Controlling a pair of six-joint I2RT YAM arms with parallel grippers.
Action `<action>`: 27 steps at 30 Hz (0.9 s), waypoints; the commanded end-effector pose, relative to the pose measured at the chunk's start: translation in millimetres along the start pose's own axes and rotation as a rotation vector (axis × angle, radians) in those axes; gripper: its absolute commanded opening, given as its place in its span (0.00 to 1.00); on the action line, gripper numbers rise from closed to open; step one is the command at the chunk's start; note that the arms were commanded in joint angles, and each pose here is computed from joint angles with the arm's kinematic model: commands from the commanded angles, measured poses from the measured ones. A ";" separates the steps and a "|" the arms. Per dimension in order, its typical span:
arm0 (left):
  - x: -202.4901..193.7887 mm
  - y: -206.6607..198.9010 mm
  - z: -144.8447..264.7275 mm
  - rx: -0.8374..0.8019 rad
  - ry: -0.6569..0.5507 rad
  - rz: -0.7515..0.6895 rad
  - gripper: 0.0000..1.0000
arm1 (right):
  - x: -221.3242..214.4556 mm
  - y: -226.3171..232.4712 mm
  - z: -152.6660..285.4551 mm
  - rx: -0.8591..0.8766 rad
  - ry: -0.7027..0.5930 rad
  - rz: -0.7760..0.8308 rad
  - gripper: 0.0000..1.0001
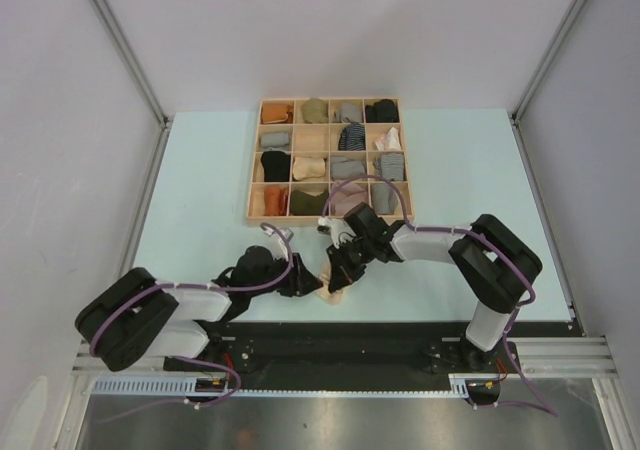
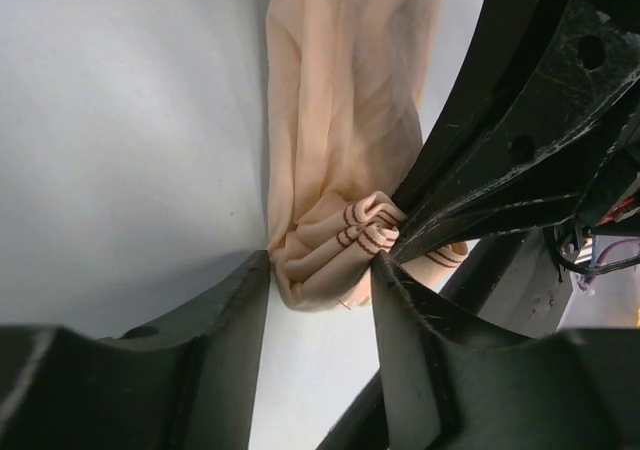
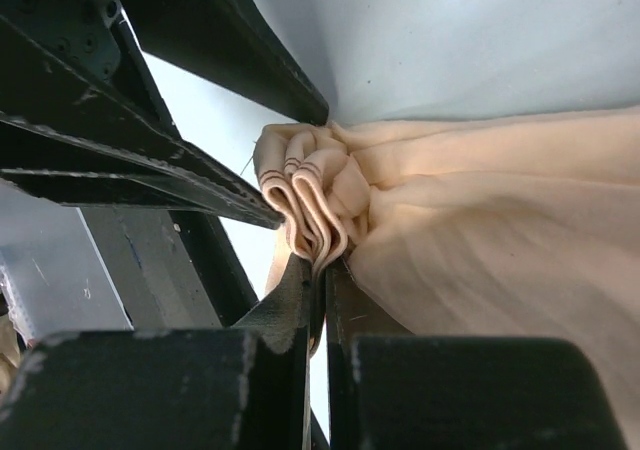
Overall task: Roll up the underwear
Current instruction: Roll the underwear to the center of the board.
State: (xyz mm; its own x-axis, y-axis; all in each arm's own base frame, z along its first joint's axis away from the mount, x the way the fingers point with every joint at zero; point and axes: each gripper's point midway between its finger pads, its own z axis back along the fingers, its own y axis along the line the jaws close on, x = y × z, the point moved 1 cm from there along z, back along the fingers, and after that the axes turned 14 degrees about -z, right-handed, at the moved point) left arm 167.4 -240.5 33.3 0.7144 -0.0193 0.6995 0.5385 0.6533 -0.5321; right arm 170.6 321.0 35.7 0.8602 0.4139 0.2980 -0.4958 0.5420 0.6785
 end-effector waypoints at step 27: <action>-0.1 -10.6 -32.5 -0.036 0.266 0.194 0.00 | 39.1 46.7 81.8 -0.445 -0.467 0.378 0.68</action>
State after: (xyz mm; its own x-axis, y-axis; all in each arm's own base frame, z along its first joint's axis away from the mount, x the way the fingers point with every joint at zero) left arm 190.4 -276.0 35.4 0.8344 -0.0691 0.5469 0.4560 0.6439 -0.6143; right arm 203.9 303.9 153.8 0.6072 0.2813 0.7431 -0.6643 0.6928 0.2805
